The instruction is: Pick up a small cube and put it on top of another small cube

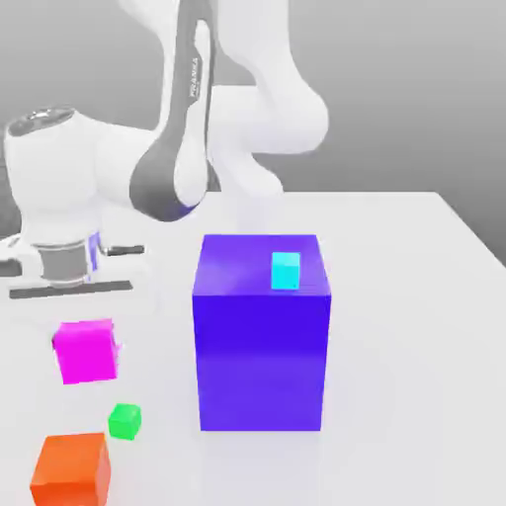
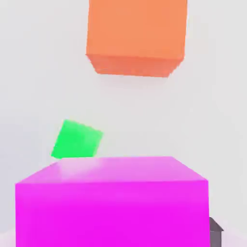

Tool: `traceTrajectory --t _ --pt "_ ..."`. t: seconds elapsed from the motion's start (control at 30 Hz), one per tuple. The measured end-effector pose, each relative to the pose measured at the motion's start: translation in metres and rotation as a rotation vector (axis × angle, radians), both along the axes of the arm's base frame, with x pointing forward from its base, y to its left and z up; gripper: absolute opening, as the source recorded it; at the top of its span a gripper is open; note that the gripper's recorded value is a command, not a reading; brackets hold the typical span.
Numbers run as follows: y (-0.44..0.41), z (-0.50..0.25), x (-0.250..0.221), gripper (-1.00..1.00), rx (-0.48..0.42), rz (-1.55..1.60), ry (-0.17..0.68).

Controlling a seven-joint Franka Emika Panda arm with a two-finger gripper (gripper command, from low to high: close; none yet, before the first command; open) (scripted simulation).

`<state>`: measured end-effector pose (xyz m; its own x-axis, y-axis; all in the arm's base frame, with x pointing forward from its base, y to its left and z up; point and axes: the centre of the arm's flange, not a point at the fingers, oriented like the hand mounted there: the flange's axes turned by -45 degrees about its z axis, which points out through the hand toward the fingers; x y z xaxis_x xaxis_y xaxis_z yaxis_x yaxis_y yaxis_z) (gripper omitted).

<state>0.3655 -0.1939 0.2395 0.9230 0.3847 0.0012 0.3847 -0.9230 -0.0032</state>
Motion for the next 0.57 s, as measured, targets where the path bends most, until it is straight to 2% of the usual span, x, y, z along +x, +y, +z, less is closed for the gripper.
traceTrajectory --t 0.13,0.47,0.5,0.57 --pt "0.023 0.001 0.013 -1.00 -0.002 0.223 -0.002" --pt "0.020 -0.053 0.013 -1.00 -0.002 0.232 -0.003" --pt "0.020 -0.058 0.012 1.00 -0.002 0.231 -0.001" --pt "0.020 -0.058 0.012 1.00 -0.002 0.231 -0.001"
